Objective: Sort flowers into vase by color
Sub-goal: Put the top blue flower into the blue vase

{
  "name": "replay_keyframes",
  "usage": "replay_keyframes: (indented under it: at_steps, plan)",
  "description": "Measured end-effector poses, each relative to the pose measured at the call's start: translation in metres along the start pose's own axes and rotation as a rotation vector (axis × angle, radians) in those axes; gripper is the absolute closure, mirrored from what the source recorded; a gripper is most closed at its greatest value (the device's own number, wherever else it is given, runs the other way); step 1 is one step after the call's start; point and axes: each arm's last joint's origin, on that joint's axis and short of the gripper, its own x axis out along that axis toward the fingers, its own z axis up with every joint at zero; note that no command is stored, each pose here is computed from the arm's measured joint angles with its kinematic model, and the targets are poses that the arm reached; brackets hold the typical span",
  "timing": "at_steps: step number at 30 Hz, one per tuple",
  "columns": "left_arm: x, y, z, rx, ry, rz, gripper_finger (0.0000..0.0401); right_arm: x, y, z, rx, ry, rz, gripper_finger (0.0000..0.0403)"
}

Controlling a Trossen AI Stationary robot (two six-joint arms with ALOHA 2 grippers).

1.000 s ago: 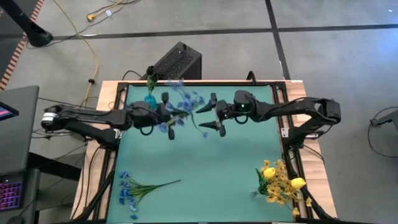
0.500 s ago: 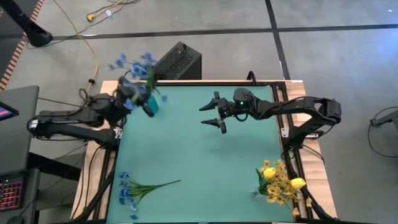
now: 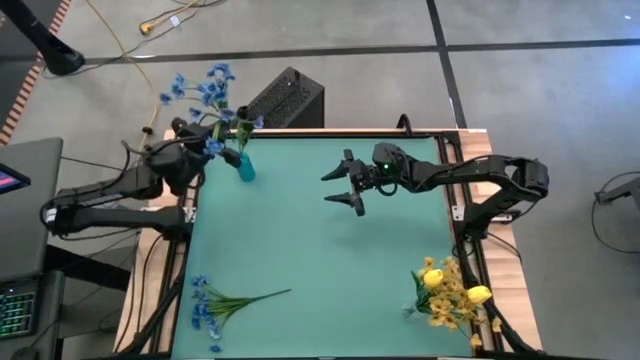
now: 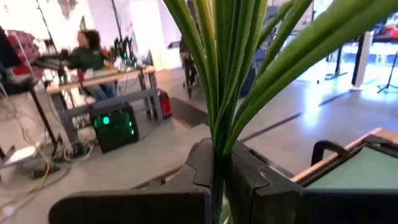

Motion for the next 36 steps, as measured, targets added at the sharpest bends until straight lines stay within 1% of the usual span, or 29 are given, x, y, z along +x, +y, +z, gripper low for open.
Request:
replay_keyframes:
  at_steps: [4,7,10,14,19,21,27,33,36]
  plan:
    - [0.007,0.006,-0.007,-0.007,0.052,0.005,0.0399,0.000,0.000,0.000,-0.016,0.004,0.000,0.0097]
    - [0.011,0.011,-0.011,-0.034,0.070,0.022,0.0399,0.000,0.000,0.000,-0.023,0.004,0.000,0.0097]
    - [0.018,0.016,-0.022,-0.058,0.091,0.055,0.0399,0.000,0.000,-0.001,-0.021,0.010,0.001,0.0097]
    - [0.026,0.021,-0.038,-0.097,0.126,0.055,0.0399,0.000,0.000,-0.002,-0.022,0.016,0.001,0.0097]
    - [0.030,0.027,-0.047,-0.121,0.142,0.077,0.0399,0.000,0.000,-0.004,-0.026,0.040,0.004,0.0097]
    - [0.031,0.029,-0.050,-0.136,0.142,0.088,0.0399,0.000,0.000,-0.005,-0.024,0.048,0.005,0.0097]
    - [0.034,0.031,-0.058,-0.182,0.162,0.077,0.0399,0.000,0.001,-0.006,-0.020,0.063,0.006,0.0097]
    - [0.036,0.030,-0.082,-0.209,0.212,0.096,0.0399,0.000,0.001,-0.007,-0.019,0.071,0.007,0.0097]
    - [0.037,0.030,-0.085,-0.230,0.185,0.076,0.0399,0.000,0.001,-0.008,-0.016,0.077,0.008,0.0097]
